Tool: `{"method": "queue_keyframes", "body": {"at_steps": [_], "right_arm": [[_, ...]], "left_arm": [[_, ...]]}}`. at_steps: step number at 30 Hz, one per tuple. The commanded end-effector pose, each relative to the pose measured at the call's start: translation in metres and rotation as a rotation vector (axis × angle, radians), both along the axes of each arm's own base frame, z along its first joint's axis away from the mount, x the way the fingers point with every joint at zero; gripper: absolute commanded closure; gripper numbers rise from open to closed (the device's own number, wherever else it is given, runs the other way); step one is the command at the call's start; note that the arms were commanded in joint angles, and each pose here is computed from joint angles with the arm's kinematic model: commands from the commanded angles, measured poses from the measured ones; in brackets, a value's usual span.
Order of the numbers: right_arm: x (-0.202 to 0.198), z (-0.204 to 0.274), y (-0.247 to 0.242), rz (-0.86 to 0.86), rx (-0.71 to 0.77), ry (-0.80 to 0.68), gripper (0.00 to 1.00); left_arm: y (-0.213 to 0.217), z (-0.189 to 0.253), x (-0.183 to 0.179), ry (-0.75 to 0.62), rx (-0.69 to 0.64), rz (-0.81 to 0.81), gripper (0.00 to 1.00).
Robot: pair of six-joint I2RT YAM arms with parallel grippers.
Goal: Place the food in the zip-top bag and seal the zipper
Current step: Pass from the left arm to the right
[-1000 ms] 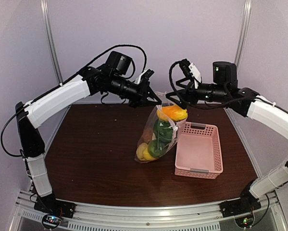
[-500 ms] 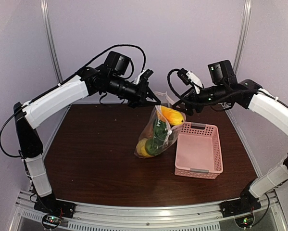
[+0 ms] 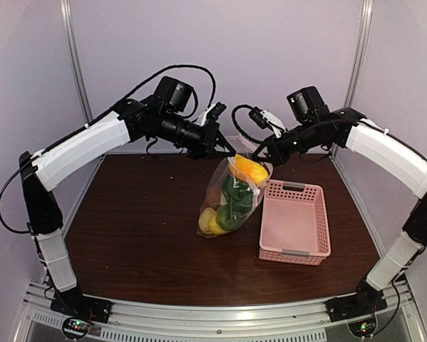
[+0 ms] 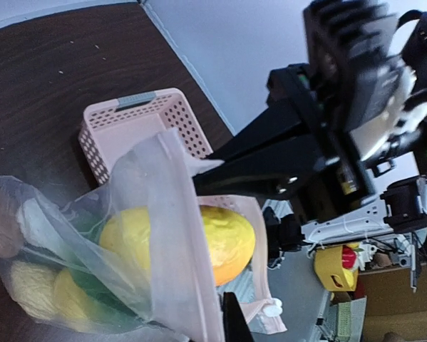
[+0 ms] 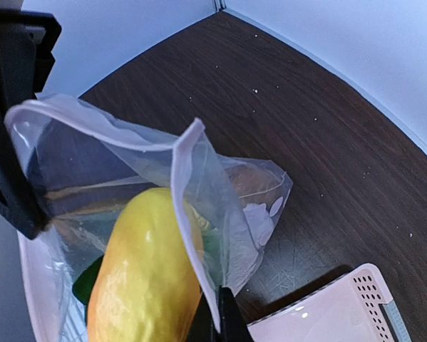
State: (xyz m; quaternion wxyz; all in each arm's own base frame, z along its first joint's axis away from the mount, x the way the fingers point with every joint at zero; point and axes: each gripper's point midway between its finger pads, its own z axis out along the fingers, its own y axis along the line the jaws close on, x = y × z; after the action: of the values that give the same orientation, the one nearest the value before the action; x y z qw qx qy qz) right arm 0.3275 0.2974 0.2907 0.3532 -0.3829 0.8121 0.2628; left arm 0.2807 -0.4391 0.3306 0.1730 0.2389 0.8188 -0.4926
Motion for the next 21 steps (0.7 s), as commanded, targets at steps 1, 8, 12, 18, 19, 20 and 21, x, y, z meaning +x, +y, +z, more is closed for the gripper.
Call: {"method": "queue_keyframes", "body": {"at_steps": [1,8,12,18,19,20,21], "right_arm": [[0.006,0.067,-0.011,-0.106,0.143,0.007,1.00],[0.010,0.077,-0.005,-0.104,0.430,0.246,1.00],[0.013,0.065,0.004,-0.071,0.458,0.339,1.00],[0.011,0.081,0.010,-0.056,0.571,0.371,1.00],[0.010,0.083,0.011,-0.051,0.584,0.378,1.00],[0.009,0.084,0.011,-0.048,0.596,0.385,1.00],[0.008,0.084,0.011,-0.047,0.603,0.390,1.00]], "left_arm": [[0.030,0.026,0.043,-0.325,0.110,0.170,1.00],[0.027,0.035,0.050,-0.509,0.140,0.229,0.61],[0.029,0.067,-0.012,-0.809,0.074,0.287,0.23],[0.022,0.030,-0.089,-0.942,0.096,0.359,0.30],[0.019,0.022,-0.091,-0.958,0.133,0.372,0.33],[0.019,0.016,-0.090,-0.977,0.172,0.398,0.36],[0.021,0.011,-0.085,-0.979,0.209,0.438,0.40]]}}
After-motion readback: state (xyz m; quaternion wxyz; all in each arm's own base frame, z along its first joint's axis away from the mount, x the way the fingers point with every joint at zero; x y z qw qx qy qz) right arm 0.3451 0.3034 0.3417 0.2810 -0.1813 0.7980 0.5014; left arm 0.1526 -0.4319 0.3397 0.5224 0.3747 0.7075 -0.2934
